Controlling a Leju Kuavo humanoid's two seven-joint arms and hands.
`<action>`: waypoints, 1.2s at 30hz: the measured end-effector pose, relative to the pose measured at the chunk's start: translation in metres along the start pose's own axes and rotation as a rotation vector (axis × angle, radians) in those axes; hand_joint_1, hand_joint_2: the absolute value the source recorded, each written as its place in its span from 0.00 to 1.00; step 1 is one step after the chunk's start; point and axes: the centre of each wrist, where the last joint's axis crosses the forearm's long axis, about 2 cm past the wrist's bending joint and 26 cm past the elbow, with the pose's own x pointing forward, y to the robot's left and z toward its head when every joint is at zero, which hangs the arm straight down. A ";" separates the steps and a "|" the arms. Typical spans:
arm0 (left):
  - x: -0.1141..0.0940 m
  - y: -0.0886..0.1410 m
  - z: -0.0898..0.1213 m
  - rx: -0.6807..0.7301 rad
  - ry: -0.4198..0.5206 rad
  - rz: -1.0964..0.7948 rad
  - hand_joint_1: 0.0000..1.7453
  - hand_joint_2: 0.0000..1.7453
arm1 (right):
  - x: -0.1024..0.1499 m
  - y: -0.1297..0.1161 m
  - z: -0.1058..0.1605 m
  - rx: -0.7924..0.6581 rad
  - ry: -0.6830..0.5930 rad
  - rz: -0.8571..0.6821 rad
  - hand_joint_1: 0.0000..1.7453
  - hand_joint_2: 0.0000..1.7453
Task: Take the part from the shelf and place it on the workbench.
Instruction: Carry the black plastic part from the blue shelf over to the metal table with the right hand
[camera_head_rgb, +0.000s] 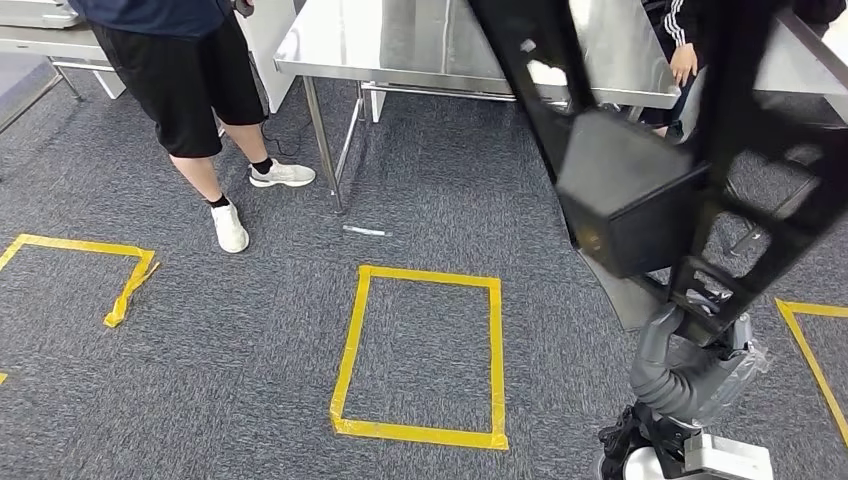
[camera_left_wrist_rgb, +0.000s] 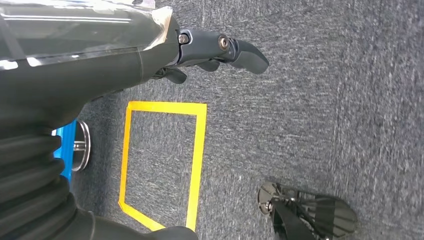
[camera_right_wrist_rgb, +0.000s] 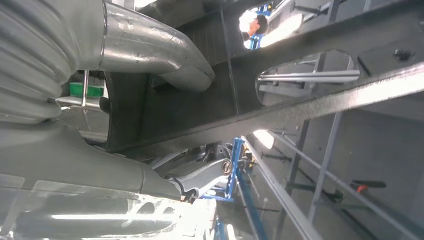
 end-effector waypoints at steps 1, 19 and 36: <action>0.000 0.000 0.000 0.000 0.000 0.001 0.00 1.00 | 0.000 0.000 0.000 0.001 -0.004 0.001 1.00 1.00; 0.000 0.000 0.000 0.016 -0.007 0.005 0.00 1.00 | 0.001 -0.001 0.002 0.007 -0.002 0.021 1.00 1.00; -0.004 -0.003 0.002 0.014 0.004 0.004 0.00 1.00 | 0.000 -0.006 0.007 0.028 0.010 0.038 1.00 1.00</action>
